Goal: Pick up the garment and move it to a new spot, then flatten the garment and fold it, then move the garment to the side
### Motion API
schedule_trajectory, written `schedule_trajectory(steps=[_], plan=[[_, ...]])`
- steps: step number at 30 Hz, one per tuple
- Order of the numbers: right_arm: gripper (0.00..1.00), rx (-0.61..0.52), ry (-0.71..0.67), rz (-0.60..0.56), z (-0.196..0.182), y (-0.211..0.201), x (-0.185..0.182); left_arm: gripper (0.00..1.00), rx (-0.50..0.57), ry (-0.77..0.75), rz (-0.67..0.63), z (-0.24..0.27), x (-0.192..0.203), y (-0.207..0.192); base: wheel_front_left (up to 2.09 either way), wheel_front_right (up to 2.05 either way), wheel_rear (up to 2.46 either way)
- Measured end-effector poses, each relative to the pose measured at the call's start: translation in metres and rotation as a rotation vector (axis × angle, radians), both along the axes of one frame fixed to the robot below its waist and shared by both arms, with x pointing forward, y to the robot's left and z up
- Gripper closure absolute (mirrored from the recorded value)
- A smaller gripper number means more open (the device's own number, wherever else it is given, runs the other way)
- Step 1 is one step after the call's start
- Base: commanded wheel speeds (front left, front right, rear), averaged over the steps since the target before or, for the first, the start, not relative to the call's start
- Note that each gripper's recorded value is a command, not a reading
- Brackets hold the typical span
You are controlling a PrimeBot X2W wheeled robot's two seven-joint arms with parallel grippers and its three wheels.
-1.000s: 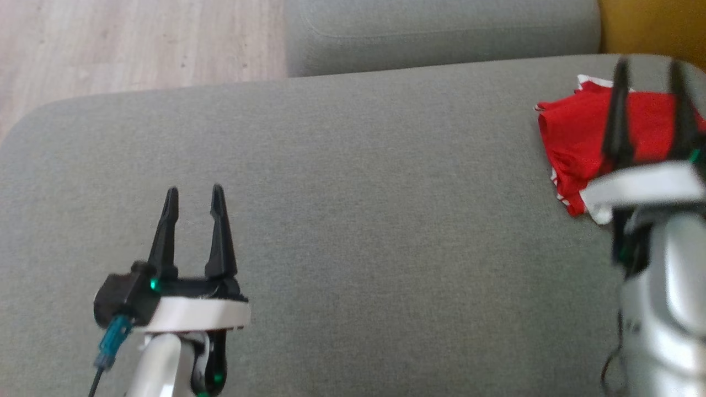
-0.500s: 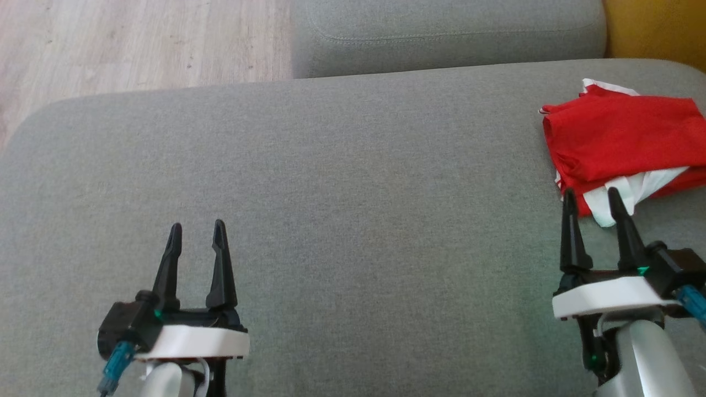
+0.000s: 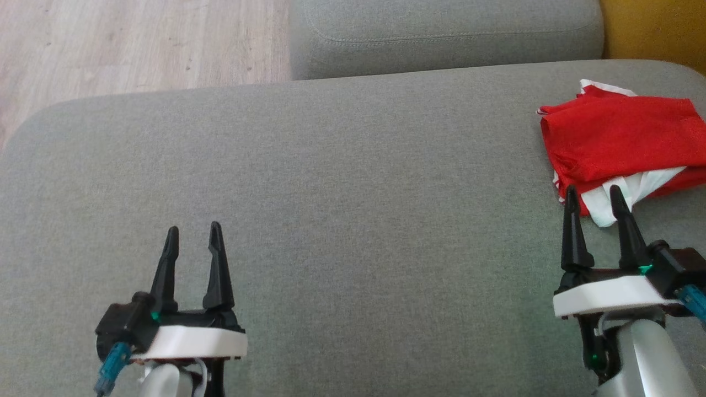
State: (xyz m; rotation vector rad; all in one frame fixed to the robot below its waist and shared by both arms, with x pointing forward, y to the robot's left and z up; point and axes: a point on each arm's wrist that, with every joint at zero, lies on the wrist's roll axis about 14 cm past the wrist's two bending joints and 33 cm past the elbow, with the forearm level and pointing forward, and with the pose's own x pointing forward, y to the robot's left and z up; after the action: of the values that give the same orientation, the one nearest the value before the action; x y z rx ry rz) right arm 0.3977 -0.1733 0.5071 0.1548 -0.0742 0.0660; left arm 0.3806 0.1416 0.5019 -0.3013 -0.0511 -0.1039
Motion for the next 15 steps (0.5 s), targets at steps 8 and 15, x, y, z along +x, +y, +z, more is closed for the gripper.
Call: schedule_trajectory(steps=[8,15], plan=[[0.00,0.010,0.003,0.002,-0.001,0.001,0.000,0.00,-0.003,0.006,0.005,-0.002,0.001,0.001,0.00,0.00,0.00],[1.00,0.012,0.060,0.002,-0.019,0.002,-0.005,1.00,-0.021,0.061,0.009,-0.019,-0.004,0.002,0.00,0.00,0.00]])
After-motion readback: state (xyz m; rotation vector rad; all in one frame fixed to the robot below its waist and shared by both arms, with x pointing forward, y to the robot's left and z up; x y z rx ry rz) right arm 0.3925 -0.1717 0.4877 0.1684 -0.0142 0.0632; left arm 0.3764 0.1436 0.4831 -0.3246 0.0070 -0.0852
